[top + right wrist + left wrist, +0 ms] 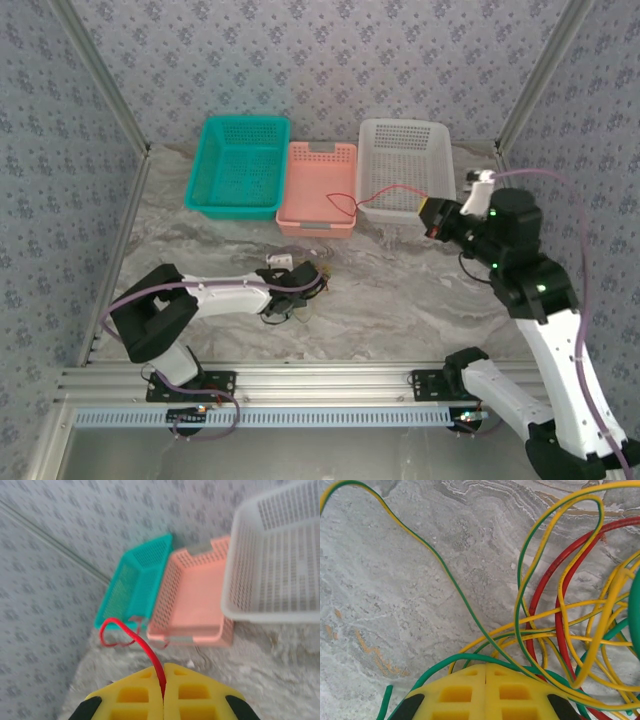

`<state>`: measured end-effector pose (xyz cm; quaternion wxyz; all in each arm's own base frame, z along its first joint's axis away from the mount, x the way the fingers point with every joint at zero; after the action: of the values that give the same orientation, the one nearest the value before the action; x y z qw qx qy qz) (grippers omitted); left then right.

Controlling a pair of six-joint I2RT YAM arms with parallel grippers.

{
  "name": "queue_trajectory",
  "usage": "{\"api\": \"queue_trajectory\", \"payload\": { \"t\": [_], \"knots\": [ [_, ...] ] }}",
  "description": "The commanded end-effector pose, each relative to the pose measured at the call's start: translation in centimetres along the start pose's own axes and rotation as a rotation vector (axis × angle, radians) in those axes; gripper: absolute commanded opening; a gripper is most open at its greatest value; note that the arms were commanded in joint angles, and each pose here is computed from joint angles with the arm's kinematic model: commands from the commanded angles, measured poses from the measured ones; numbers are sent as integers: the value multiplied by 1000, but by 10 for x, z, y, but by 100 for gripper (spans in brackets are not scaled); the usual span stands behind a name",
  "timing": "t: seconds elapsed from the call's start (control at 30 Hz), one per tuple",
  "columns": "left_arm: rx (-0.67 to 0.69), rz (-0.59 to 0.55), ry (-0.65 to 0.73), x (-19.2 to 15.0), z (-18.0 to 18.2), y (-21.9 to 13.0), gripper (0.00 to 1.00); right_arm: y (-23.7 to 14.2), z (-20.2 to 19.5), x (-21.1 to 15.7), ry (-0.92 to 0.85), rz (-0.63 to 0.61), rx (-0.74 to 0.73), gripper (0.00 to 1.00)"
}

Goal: Untangle the cables

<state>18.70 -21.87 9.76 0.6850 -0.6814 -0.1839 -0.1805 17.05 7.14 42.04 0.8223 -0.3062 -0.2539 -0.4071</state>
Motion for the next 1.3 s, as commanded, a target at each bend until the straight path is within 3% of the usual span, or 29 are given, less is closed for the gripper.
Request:
{"api": "queue_trajectory", "payload": {
  "t": [0.0, 0.07, 0.27, 0.4, 0.53, 0.63, 0.83, 0.97, 1.27],
  "knots": [
    [42, -17, -48, 8, 13, 6, 0, -18, 14, 13, 14, -27, 45, 0],
    [-13, -65, -65, 20, 13, -15, 5, -16, 20, 16, 21, -19, 92, 0],
    [-216, -245, -114, 61, 23, -101, 46, 1, 20, 12, 91, 11, 182, 0],
    [-359, -300, -118, 78, 32, -146, 49, 18, 9, 6, 159, 28, 181, 0],
    [-613, -298, -97, 82, 17, -169, 44, 43, -9, -7, 298, 58, 167, 0],
    [-804, -250, -190, 79, 0, -165, 43, 55, -18, -15, 398, 58, 173, 0],
    [-1082, -243, -595, 68, -18, -140, 50, 65, -34, -31, 572, 16, 188, 0],
    [-1117, -234, -766, 77, -23, -140, 65, 68, -38, -41, 656, 2, 211, 0],
    [-1131, -216, -1051, 86, -17, -126, 80, 69, -28, -57, 735, -12, 257, 0]
  ]
}}
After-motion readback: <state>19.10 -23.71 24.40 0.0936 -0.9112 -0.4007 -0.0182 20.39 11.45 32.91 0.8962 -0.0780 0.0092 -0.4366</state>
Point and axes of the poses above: each hand's point on the last joint's axis, 136 mm out from that joint toward the fingers, its own y axis out along the fingers, its own z axis along the line the jaws close on, x = y × z, the point moved 9 cm from there along -y, back along the fingers, and after that the axes turned 8 degrees about y, right-handed, at the moved point
